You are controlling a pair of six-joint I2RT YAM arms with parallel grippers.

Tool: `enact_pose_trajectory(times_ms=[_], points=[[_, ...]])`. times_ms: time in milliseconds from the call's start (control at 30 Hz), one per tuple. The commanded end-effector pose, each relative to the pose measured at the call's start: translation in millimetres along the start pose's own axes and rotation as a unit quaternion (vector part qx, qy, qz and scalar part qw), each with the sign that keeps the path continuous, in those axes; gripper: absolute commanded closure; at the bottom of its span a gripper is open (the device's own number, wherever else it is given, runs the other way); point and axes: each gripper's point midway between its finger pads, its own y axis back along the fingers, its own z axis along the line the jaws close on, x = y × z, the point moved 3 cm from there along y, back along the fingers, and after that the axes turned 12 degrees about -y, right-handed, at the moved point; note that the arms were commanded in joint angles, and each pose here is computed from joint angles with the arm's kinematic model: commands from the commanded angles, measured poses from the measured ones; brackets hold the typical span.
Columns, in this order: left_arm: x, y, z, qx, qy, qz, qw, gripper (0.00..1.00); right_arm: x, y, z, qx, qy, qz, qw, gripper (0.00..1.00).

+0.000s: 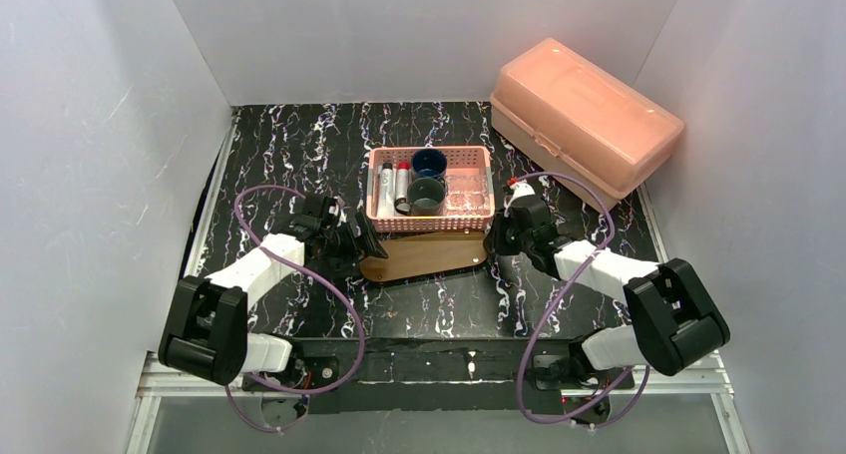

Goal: Prepare toiletry sets of a toothbrush and toothpaste on the tray

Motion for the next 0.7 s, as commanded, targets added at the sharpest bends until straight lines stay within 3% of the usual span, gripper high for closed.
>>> enact_pose_trajectory(times_ms=[0, 667], points=[[-3.0, 9.1, -7.7, 0.008, -0.015, -0.002, 1.000, 0.12, 26.0, 7.0, -12.3, 0.009, -0.007, 0.040, 0.999, 0.72], [1.2, 14.0, -4.5, 0.001, -0.027, -0.003, 1.000, 0.13, 52.3, 30.5, -17.6, -0.010, -0.031, 0.061, 0.998, 0.77]])
